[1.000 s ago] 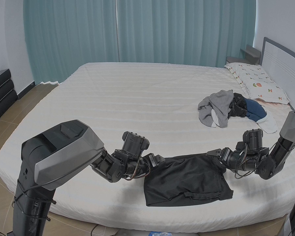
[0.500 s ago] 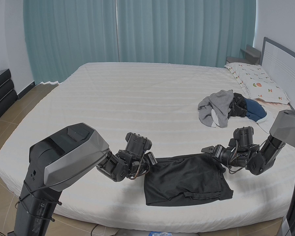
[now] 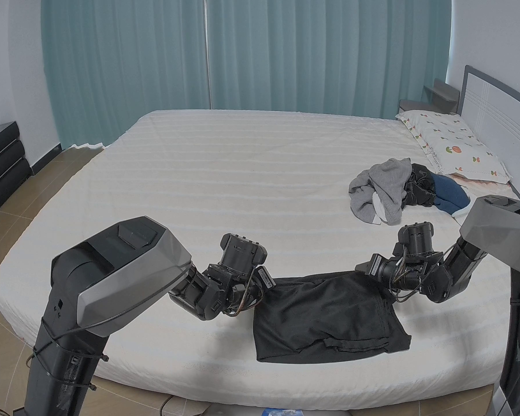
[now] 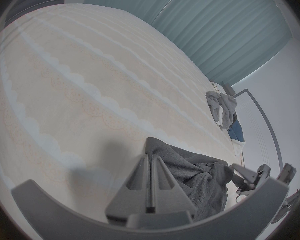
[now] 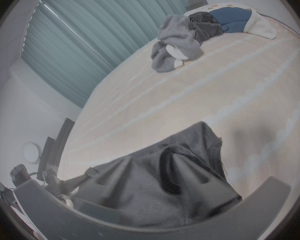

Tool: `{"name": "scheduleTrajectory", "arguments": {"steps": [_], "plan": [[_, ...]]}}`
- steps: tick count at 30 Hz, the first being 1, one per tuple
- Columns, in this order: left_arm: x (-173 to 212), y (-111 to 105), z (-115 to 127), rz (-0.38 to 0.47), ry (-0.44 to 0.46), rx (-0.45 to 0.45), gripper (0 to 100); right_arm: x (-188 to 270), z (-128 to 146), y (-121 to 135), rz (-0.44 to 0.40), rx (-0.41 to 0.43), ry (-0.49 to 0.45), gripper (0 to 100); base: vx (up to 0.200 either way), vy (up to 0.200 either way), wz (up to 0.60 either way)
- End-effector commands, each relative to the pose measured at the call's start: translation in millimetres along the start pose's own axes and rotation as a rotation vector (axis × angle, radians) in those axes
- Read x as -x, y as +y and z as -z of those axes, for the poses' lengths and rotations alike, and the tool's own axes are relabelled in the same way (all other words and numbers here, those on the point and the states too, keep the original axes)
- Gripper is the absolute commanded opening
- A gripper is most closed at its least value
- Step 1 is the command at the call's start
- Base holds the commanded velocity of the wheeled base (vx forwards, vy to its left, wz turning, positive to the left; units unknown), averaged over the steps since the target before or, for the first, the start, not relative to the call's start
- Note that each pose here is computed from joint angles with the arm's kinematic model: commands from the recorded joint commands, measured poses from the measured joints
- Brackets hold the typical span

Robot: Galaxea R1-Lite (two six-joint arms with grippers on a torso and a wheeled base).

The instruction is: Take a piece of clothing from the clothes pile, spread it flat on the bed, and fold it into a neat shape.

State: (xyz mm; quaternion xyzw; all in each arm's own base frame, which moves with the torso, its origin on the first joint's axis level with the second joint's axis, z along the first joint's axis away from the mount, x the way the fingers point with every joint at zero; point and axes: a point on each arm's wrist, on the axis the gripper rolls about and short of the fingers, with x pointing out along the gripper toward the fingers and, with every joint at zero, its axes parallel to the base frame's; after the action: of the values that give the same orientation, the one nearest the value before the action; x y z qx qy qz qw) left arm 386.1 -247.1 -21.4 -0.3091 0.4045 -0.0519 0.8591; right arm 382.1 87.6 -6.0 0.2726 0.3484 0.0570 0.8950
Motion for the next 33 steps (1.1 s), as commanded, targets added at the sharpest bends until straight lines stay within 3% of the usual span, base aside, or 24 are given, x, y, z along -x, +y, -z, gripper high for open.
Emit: {"name": "scheduleTrajectory", "arguments": {"steps": [1,10,23,24,33], "plan": [[1,-2,-1,0.004,-0.002,0.000,0,-8,0,-5,0.015,0.005,-0.004,0,0.000,0.000,0.00],[-1,-2,1,-0.003,-0.015,-0.010,0,-10,-23,-15,0.054,-0.018,-0.084,0,0.000,0.000,0.00],[-1,-1,2,-0.007,-0.011,-0.016,0,-20,-31,-24,0.077,-0.040,-0.082,0,0.000,0.000,0.00],[-1,-1,2,-0.006,-0.009,-0.017,100,-20,-31,-25,0.077,-0.041,-0.082,100,0.000,0.000,0.00],[0,-2,1,-0.002,-0.011,-0.014,100,11,-39,-21,0.026,-0.073,-0.078,100,0.000,0.000,0.00]]}}
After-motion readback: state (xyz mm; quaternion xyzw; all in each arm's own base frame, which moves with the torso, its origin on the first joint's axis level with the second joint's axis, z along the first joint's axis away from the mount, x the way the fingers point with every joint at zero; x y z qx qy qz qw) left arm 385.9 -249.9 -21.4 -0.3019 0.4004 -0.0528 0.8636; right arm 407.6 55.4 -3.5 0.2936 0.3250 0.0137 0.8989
